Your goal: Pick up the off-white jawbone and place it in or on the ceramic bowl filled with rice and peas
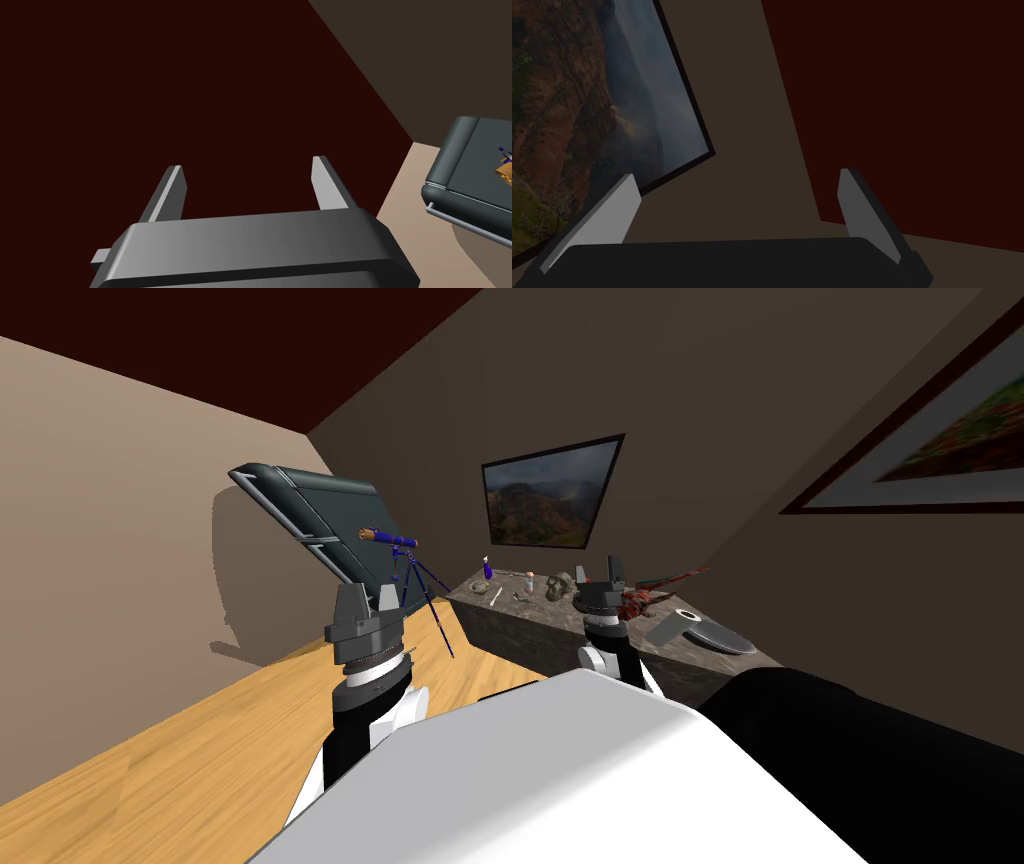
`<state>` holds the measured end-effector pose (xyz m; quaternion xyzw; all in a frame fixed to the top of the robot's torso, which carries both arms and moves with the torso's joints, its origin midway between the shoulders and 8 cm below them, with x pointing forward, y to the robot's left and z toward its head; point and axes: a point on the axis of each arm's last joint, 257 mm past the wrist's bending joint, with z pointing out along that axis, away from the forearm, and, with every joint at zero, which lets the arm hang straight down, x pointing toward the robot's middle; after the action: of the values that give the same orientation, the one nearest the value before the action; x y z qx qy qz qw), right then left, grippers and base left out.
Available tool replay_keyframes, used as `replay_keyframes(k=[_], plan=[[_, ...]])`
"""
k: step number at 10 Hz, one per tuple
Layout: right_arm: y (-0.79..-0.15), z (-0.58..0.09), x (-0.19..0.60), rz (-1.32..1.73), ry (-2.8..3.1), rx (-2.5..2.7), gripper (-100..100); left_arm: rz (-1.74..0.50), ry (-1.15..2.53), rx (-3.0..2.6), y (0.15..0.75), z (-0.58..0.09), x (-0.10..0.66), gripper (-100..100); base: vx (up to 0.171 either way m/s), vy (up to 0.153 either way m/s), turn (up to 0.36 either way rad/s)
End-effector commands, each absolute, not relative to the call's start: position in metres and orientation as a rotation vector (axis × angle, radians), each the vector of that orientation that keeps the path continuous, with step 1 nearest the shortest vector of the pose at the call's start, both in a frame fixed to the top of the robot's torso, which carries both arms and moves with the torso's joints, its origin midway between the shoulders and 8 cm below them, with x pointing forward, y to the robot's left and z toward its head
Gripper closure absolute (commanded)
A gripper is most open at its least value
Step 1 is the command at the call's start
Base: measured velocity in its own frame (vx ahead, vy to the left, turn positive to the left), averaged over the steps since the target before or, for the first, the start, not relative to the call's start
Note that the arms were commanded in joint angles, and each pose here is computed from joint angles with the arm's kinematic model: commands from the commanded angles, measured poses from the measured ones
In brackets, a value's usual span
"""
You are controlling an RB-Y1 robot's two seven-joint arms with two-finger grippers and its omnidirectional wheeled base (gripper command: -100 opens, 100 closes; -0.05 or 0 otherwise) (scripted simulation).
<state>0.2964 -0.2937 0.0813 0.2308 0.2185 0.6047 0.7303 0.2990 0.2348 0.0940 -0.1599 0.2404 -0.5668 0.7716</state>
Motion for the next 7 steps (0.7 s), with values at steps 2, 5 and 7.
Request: replay_keyframes(k=[2, 5, 7], plan=[[-0.3, 0.08, 0.298, 1.293, 0.536, 0.482, -100, -1.229, 0.521, -0.347, 0.235, 0.094, 0.299, 0, -0.005, -0.025, 0.085], [-0.313, 0.075, 0.301, 1.225, 0.608, 0.459, -100, -1.229, 0.521, -0.347, 0.235, 0.094, 0.299, 0, -0.007, -0.035, 0.098], [-0.325, 0.07, 0.305, 1.163, 0.671, 0.441, -100, -1.229, 0.521, -0.347, 0.235, 0.094, 0.299, 0, -0.001, -0.034, 0.114]])
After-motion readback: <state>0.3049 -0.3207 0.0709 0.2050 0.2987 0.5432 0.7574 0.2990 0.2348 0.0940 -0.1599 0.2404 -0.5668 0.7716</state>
